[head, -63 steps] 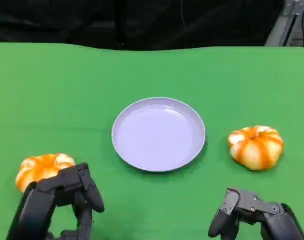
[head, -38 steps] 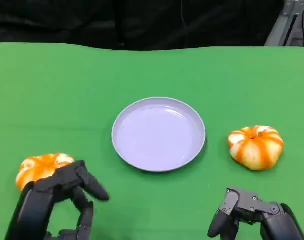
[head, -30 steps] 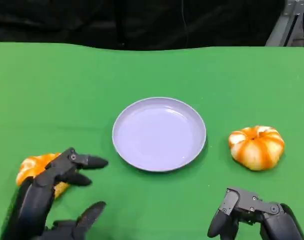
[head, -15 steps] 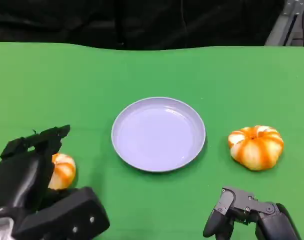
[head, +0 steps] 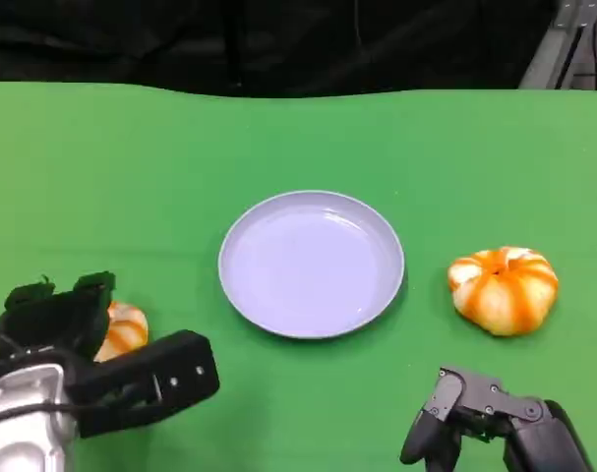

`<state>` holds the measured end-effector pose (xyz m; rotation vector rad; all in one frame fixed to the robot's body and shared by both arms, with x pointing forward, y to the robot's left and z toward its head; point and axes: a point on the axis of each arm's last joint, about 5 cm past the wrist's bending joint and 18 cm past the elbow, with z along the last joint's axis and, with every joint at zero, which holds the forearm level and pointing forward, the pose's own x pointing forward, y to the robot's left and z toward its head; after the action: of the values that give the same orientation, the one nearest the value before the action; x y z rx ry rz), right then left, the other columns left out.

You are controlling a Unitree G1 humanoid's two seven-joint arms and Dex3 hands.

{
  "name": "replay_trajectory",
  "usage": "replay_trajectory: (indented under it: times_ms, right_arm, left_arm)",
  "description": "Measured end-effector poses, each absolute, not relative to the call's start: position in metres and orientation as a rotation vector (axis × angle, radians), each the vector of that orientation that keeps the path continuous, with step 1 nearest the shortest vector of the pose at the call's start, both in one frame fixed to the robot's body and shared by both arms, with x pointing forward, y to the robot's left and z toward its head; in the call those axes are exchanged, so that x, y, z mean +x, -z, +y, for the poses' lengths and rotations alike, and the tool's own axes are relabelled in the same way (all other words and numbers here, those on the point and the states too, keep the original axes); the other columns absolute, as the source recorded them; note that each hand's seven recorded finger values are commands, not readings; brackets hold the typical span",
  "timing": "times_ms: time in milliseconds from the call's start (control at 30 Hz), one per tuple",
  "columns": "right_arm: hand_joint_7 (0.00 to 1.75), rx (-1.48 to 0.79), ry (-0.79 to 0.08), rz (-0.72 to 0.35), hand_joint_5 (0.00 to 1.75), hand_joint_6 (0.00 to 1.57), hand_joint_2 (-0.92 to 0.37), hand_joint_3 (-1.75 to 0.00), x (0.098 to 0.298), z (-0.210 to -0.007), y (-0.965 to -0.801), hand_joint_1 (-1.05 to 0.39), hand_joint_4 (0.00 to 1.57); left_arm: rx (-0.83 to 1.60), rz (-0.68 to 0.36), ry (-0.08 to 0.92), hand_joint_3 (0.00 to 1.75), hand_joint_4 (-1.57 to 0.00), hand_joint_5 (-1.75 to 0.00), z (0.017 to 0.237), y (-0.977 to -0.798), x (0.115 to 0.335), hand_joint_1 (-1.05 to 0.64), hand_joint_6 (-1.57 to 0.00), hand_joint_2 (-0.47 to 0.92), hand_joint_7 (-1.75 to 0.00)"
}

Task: Grasp the bread from the table and place it into the plate.

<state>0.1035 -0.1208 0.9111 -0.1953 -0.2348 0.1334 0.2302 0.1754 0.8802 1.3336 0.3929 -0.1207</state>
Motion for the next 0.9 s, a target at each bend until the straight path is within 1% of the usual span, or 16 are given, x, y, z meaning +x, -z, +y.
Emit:
replay_trajectory:
  times_ms: [100, 233, 267, 333, 367, 400, 433, 467, 500, 567, 633, 700, 767, 800, 867, 900]
  right_arm:
    - [1.43, -0.194, -0.134, -0.233, 1.75, 0.81, -0.19, -1.61, 0.103, -0.121, -0.911, -0.03, 0.83]
    - [1.43, -0.193, -0.135, -0.23, 1.75, 0.81, -0.19, -1.61, 0.102, -0.121, -0.911, -0.03, 0.82]
    - [1.43, -0.193, -0.135, -0.228, 1.75, 0.81, -0.19, -1.61, 0.102, -0.121, -0.911, -0.03, 0.82]
    - [1.42, -0.195, -0.134, -0.224, 1.75, 0.8, -0.2, -1.6, 0.1, -0.122, -0.91, -0.02, 0.81]
    - [1.42, -0.196, -0.133, -0.222, 1.75, 0.8, -0.2, -1.59, 0.1, -0.122, -0.91, -0.03, 0.8]
    - [1.42, -0.197, -0.133, -0.221, 1.75, 0.8, -0.21, -1.59, 0.099, -0.122, -0.91, -0.03, 0.8]
    - [1.41, -0.197, -0.132, -0.221, 1.75, 0.8, -0.21, -1.59, 0.099, -0.122, -0.91, -0.03, 0.8]
    - [1.41, -0.198, -0.132, -0.22, 1.75, 0.8, -0.21, -1.58, 0.098, -0.123, -0.91, -0.03, 0.8]
    - [1.41, -0.198, -0.132, -0.22, 1.75, 0.8, -0.21, -1.58, 0.098, -0.123, -0.91, -0.03, 0.8]
    - [1.41, -0.198, -0.13, -0.224, 1.75, 0.81, -0.21, -1.58, 0.098, -0.123, -0.911, -0.03, 0.8]
    - [1.41, -0.196, -0.129, -0.226, 1.75, 0.81, -0.21, -1.58, 0.098, -0.123, -0.912, -0.03, 0.79]
    - [1.41, -0.195, -0.129, -0.227, 1.75, 0.81, -0.21, -1.59, 0.098, -0.123, -0.912, -0.03, 0.8]
    - [1.41, -0.195, -0.129, -0.231, 1.75, 0.81, -0.21, -1.59, 0.099, -0.123, -0.912, -0.03, 0.8]
    - [1.41, -0.195, -0.13, -0.233, 1.75, 0.81, -0.2, -1.6, 0.099, -0.123, -0.913, -0.02, 0.8]
    - [1.41, -0.195, -0.129, -0.234, 1.75, 0.81, -0.2, -1.6, 0.099, -0.123, -0.913, -0.02, 0.8]
    - [1.4, -0.195, -0.13, -0.234, 1.75, 0.81, -0.2, -1.6, 0.099, -0.123, -0.913, -0.02, 0.8]
  left_arm:
    - [1.341, 0.422, 0.167, 0.01, -0.01, -0.32, 0.176, -0.865, 0.237, -0.49, -0.27, 0.9, -0.05]
    - [1.305, 0.406, 0.164, 0.04, -0.09, -0.37, 0.178, -0.86, 0.251, -0.42, -0.31, 0.92, -0.04]
    - [1.298, 0.404, 0.166, 0.04, -0.18, -0.39, 0.179, -0.858, 0.254, -0.37, -0.37, 0.92, -0.05]
    - [1.28, 0.389, 0.164, 0.01, -0.62, -0.49, 0.181, -0.855, 0.257, -0.27, -0.78, 0.85, -0.15]
    - [1.267, 0.358, 0.141, 0.01, -0.74, -0.91, 0.182, -0.852, 0.256, -0.28, -0.98, 0.81, -0.27]
    - [1.263, 0.314, 0.109, 0.02, -0.86, -1.4, 0.182, -0.849, 0.254, -0.26, -0.99, 0.81, -0.8]
    - [1.262, 0.257, 0.069, 0.04, -0.95, -1.57, 0.182, -0.845, 0.251, -0.23, -0.89, 0.83, -1.25]
    - [1.261, 0.196, 0.029, 0.05, -0.99, -1.66, 0.182, -0.842, 0.249, -0.21, -0.84, 0.84, -1.48]
    - [1.258, 0.131, -0.012, 0.07, -1.03, -1.71, 0.182, -0.839, 0.247, -0.18, -0.83, 0.86, -1.64]
    - [1.247, 0.024, -0.092, 0.1, -1.04, -1.74, 0.182, -0.832, 0.242, -0.15, -0.82, 0.87, -1.72]
    - [1.232, -0.072, -0.169, 0.81, -1.05, -1.74, 0.183, -0.826, 0.237, -0.13, -0.82, 0.53, -1.74]
    - [1.218, -0.159, -0.239, 1.15, -1.06, -1.75, 0.183, -0.823, 0.234, -0.12, -0.83, 0.36, -1.75]
    - [1.201, -0.251, -0.305, 1.24, -1.07, -1.75, 0.182, -0.821, 0.232, -0.12, -0.84, 0.31, -1.75]
    - [1.193, -0.283, -0.327, 1.32, -1.07, -1.75, 0.182, -0.82, 0.232, -0.13, -0.84, 0.3, -1.75]
    - [1.171, -0.331, -0.358, 1.37, -1.07, -1.75, 0.18, -0.82, 0.232, -0.13, -0.84, 0.29, -1.75]
    - [1.161, -0.35, -0.369, 1.44, -1.07, -1.75, 0.179, -0.821, 0.233, -0.13, -0.85, 0.23, -1.75]
